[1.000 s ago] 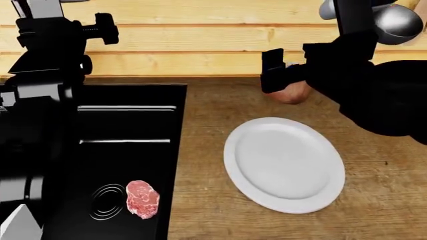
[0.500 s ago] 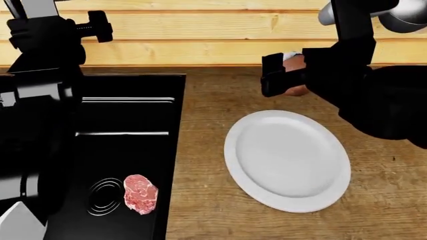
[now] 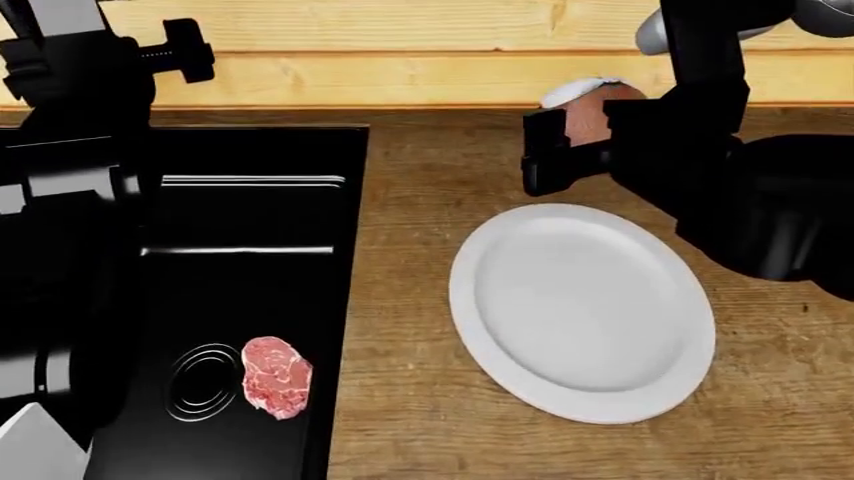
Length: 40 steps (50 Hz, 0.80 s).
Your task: Pick the lamb chop from the counter and place it in the sink. Then turn on the sink faucet.
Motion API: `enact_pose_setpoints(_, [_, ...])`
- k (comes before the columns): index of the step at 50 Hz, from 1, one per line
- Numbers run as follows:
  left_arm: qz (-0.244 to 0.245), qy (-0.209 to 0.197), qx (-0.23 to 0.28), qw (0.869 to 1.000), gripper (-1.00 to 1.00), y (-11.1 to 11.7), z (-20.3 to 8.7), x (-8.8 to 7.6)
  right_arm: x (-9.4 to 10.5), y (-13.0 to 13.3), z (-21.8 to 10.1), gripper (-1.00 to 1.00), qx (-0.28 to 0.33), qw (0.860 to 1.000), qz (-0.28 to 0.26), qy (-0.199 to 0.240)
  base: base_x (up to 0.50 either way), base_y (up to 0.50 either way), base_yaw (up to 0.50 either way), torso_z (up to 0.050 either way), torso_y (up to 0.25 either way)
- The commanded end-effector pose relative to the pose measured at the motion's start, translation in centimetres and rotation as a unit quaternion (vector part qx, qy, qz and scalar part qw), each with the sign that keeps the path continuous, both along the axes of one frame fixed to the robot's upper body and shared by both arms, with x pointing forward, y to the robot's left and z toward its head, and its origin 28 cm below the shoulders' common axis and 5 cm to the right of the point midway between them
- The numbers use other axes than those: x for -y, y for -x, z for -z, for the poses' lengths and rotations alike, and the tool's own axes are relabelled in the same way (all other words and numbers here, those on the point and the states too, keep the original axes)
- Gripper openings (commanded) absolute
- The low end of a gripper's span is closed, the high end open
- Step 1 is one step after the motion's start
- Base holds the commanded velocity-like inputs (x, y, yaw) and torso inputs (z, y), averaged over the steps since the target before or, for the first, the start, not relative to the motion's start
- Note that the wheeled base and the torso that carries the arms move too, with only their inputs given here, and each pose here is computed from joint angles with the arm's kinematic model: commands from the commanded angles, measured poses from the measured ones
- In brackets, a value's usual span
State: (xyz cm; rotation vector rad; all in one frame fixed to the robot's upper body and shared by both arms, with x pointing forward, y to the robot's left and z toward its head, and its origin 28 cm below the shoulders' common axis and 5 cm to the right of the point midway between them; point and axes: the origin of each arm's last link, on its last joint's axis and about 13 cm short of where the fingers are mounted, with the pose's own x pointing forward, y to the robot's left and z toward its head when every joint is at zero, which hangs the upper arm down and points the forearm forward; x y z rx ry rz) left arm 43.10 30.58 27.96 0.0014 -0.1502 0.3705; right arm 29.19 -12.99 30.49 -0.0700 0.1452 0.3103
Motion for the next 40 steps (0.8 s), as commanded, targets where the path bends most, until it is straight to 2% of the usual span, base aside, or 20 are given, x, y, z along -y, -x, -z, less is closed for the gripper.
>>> enact_pose_setpoints(1, [0.006,-0.005,0.006,1.000,1.00,0.0,-0.1,0.0,0.0,-0.1,0.2,1.00,-0.002,1.000,-0.001,-0.001,0.00,0.00,0.00,0.000,0.000])
enact_pose_setpoints(4, [0.004,-0.006,0.003,1.000,1.00,0.0,-0.1,0.0,0.0,-0.1,0.2,1.00,-0.002,1.000,0.000,-0.002,0.00,0.00,0.00,0.000,0.000])
enact_pose_setpoints(10, [0.005,-0.007,0.002,1.000,1.00,0.0,0.0,0.0,0.2,-0.1,0.3,1.00,-0.002,1.000,0.001,-0.002,0.00,0.00,0.00,0.000,-0.250])
enact_pose_setpoints(11, [0.012,0.009,0.011,1.000,1.00,0.0,-0.1,0.0,0.2,-0.1,0.2,1.00,-0.002,1.000,0.001,-0.002,0.00,0.00,0.00,0.000,-0.041])
enact_pose_setpoints(14, [0.009,-0.004,0.007,1.000,1.00,0.0,-0.1,0.1,0.1,-0.1,0.3,1.00,-0.002,1.000,0.001,-0.002,0.00,0.00,0.00,0.000,0.000])
enact_pose_setpoints(26, [-0.008,-0.003,0.020,1.000,1.00,0.0,-0.5,-0.3,0.1,-0.2,0.4,1.00,-0.005,1.000,0.001,-0.002,0.00,0.00,0.00,0.000,0.000])
enact_pose_setpoints(40, [0.020,-0.006,0.017,1.000,1.00,-0.1,0.8,0.2,0.2,0.1,0.7,1.00,-0.011,1.000,0.005,-0.001,0.00,0.00,0.00,0.000,0.000])
